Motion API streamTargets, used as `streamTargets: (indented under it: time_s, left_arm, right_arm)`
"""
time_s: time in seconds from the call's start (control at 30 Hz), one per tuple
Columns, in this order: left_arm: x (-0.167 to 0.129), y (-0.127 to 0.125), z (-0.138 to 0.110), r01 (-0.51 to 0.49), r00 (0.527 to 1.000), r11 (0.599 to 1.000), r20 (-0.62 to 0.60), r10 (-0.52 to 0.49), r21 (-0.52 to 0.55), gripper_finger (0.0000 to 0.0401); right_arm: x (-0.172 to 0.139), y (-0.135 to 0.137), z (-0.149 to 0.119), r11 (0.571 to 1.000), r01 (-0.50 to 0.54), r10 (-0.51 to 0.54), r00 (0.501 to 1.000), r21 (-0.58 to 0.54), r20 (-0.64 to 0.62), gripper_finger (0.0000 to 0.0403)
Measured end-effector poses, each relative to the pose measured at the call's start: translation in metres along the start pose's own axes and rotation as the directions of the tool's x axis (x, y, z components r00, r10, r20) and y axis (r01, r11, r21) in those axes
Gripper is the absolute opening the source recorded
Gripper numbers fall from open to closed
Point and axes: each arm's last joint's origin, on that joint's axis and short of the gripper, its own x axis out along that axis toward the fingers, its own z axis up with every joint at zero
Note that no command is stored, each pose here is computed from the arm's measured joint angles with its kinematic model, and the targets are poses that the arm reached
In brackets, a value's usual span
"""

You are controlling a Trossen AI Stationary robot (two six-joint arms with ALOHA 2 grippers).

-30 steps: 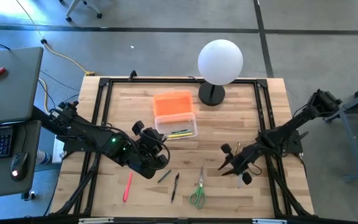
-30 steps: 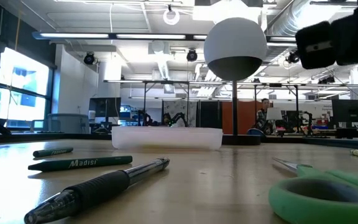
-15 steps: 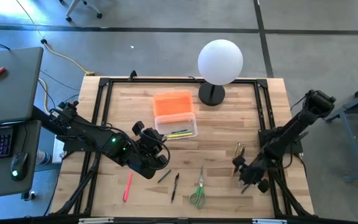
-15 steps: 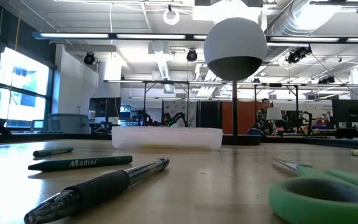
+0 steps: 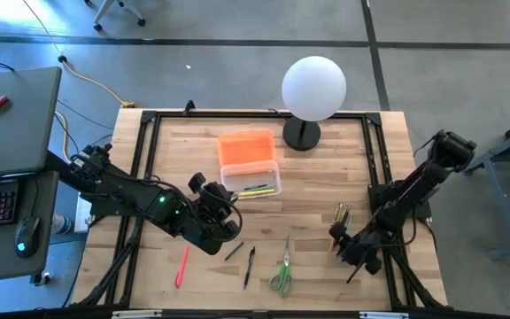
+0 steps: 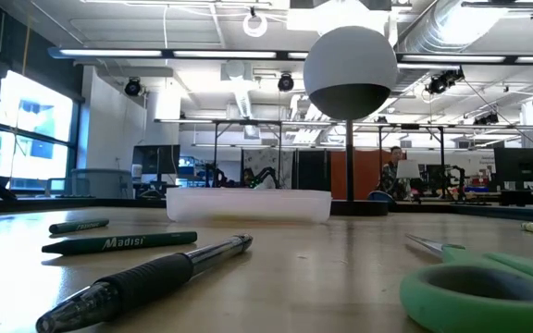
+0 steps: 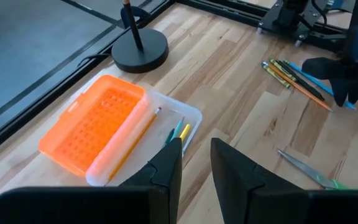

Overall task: Pick & place school supplies into a supply box
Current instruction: Put the blue pencil into the transparent supply box

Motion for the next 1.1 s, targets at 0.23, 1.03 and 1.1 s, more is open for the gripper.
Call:
streamTargets:
  time_s: [0.23,1.03,1.1]
  left_arm:
    - [0.0,0.0,0.0,0.0,1.0,1.0,-0.001,0.0,0.0,0.0117]
    - [0.0,-0.001,0.0,0.019,1.0,1.0,-0.019,-0.019,-0.012,0.0117]
    - [0.0,-0.001,0.0,0.019,1.0,1.0,-0.02,-0.019,-0.012,0.0117]
  right_arm:
    - [0.009,-0.001,-0.013,0.999,-0.033,0.032,0.995,0.01,0.089,0.0017]
    - [0.047,-0.06,0.043,0.968,0.222,-0.248,0.917,0.117,0.312,0.0006]
    - [0.045,-0.061,0.046,0.966,0.241,-0.26,0.915,0.097,0.31,0.0007]
